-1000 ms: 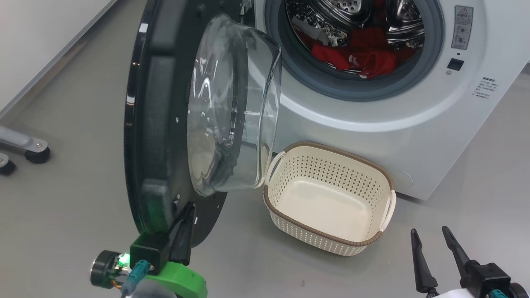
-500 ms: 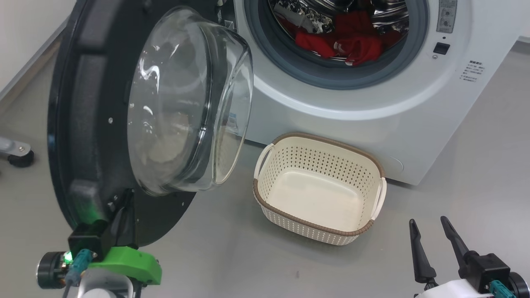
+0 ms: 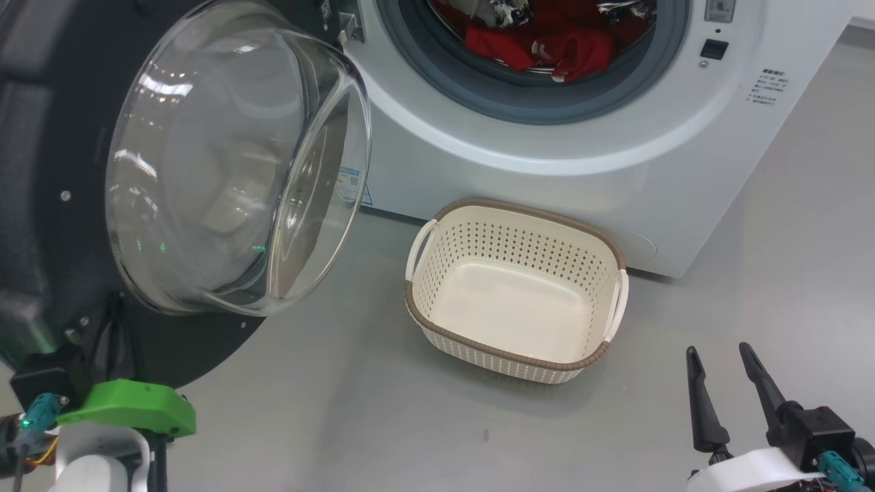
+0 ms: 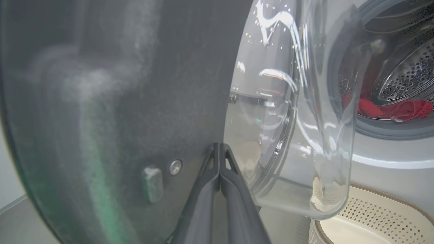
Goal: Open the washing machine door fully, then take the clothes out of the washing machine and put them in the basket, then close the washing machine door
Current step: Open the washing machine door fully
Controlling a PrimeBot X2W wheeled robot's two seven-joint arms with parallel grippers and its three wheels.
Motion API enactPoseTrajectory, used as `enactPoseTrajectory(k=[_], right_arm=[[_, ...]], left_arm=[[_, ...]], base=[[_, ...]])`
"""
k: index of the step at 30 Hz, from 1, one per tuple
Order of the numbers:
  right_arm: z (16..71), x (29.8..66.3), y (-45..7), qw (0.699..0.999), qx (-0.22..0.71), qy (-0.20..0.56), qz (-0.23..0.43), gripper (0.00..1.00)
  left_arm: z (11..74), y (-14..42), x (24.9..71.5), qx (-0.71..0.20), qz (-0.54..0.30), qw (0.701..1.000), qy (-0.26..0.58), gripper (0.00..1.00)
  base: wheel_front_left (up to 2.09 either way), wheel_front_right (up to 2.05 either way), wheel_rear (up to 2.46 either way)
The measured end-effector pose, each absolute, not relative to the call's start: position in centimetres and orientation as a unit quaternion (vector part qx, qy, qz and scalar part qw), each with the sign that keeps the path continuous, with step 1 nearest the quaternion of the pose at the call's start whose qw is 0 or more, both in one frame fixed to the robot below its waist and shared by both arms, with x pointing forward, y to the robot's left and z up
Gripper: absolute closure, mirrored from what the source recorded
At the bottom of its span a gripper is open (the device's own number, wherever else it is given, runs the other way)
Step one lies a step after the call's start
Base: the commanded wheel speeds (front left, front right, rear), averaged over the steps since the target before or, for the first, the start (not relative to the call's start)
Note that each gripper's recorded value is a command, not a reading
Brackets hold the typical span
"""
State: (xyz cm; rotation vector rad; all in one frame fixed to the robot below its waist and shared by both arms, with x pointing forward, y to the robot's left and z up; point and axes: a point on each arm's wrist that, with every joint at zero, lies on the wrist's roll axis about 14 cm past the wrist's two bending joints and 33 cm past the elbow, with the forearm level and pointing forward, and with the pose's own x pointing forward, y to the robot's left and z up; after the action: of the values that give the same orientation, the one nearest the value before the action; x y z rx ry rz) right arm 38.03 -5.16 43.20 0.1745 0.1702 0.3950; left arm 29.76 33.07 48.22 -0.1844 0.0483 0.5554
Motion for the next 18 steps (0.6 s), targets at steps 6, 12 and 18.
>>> enactPoseTrajectory(k=[6, 12, 18], right_arm=[[42.8, 38.7, -5.2, 0.973, 0.090, 0.086, 0.192, 0.00], [42.5, 39.1, -5.2, 0.973, 0.093, 0.089, 0.194, 0.00], [42.4, 39.3, -5.1, 0.972, 0.093, 0.089, 0.194, 0.00]], left_arm=[[48.3, 35.6, 30.0, -0.083, 0.304, 0.949, 0.023, 1.00], [48.2, 37.6, 29.9, -0.081, 0.332, 0.939, 0.022, 1.00], [48.5, 39.9, 29.4, -0.069, 0.357, 0.931, 0.023, 1.00]], base=[[0.00, 0.00, 0.00], [0.00, 0.00, 0.00], [0.00, 0.00, 0.00]])
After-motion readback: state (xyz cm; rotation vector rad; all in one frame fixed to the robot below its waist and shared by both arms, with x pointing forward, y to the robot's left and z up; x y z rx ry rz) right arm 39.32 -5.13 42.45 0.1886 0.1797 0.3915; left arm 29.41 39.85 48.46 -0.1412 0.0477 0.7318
